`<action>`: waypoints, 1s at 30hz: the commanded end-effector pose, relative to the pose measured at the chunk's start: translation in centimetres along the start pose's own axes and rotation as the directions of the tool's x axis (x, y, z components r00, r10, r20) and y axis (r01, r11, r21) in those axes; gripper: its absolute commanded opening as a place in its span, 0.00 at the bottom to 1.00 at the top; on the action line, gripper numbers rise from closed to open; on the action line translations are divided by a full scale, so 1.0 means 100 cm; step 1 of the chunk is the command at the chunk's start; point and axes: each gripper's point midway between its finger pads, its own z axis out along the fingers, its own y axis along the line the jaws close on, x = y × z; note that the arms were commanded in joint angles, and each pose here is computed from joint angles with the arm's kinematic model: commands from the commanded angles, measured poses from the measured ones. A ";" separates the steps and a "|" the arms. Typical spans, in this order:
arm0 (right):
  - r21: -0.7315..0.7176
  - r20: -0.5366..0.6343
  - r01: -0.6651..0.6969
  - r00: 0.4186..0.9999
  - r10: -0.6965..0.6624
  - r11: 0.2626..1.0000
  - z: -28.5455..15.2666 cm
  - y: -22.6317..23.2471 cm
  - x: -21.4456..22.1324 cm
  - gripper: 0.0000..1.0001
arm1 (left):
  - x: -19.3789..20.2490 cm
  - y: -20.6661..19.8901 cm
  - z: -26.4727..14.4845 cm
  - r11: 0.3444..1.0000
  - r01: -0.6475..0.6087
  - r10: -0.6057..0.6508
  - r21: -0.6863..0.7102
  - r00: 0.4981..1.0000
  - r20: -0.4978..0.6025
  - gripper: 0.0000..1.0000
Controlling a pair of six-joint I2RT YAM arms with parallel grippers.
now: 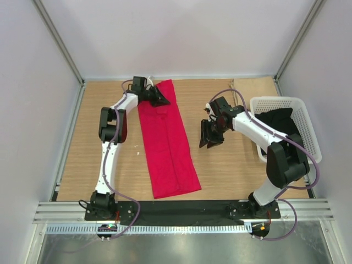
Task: Fold and stack the t-shirts
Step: Fold the tshirt
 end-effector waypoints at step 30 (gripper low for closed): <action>-0.249 -0.260 -0.147 0.962 0.081 0.957 0.043 0.012 0.120 0.64 | 0.364 -0.026 -0.261 0.896 0.191 -0.205 -0.401 0.979 0.007 0.50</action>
